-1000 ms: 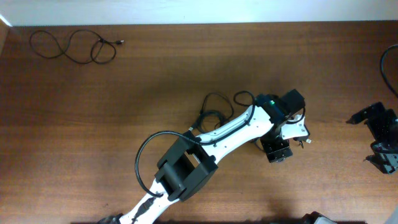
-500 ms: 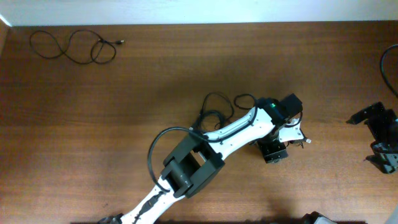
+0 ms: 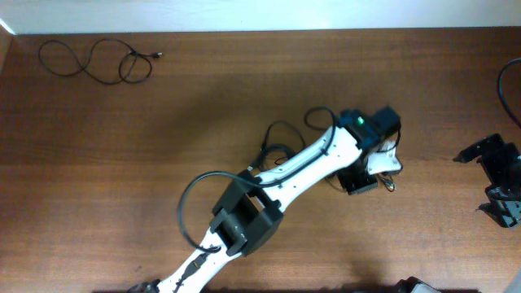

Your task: Untangle cables

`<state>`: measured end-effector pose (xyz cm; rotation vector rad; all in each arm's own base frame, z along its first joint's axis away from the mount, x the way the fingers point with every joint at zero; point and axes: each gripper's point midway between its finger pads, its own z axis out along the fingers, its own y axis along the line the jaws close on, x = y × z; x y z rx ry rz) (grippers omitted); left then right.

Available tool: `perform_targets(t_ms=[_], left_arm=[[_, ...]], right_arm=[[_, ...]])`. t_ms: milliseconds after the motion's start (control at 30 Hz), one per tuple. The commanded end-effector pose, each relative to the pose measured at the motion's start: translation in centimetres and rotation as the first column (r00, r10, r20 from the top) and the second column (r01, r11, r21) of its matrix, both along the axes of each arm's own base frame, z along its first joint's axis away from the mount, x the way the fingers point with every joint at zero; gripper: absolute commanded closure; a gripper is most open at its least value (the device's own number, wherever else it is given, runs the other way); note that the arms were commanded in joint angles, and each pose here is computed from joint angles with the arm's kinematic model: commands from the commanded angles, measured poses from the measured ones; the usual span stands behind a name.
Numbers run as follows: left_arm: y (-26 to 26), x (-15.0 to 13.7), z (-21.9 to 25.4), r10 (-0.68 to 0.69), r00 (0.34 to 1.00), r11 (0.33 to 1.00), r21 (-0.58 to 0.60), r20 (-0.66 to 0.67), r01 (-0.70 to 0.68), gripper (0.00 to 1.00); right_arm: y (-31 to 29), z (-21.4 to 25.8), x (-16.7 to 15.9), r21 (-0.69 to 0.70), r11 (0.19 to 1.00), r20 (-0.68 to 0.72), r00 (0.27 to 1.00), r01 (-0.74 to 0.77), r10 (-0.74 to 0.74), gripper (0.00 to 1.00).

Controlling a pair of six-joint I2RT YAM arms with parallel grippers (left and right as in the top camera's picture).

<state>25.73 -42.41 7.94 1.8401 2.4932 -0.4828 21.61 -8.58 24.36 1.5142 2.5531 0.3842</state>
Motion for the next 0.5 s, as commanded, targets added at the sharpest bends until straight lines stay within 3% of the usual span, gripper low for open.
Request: perform_targets(t_ms=[0, 233, 333, 467], left_arm=[[-0.4, 2.4, 7.8, 0.045, 0.994, 0.991, -0.128, 0.098, -0.032, 1.0], [2.0, 5.0, 19.5, 0.201, 0.971, 0.914, -0.381, 0.132, -0.138, 1.0], [3.3, 4.8, 22.6, 0.201, 0.977, 0.866, -0.479, 0.068, -0.145, 1.0], [4.0, 5.1, 23.4, 0.215, 0.977, 0.839, -0.513, 0.003, -0.183, 1.0]], right_arm=[[-0.3, 0.2, -0.1, -0.029, 0.998, 0.007, 0.998, -0.057, 0.057, 0.02], [0.2, 0.4, 0.6, -0.06, 0.971, 0.068, 0.969, -0.232, 0.235, 0.02], [3.4, 1.6, 2.3, -0.038, 0.885, 0.236, 0.856, -0.465, 0.46, 0.02], [6.8, 2.7, 3.7, -0.056, 0.783, 0.353, 0.721, -0.62, 0.596, 0.02]])
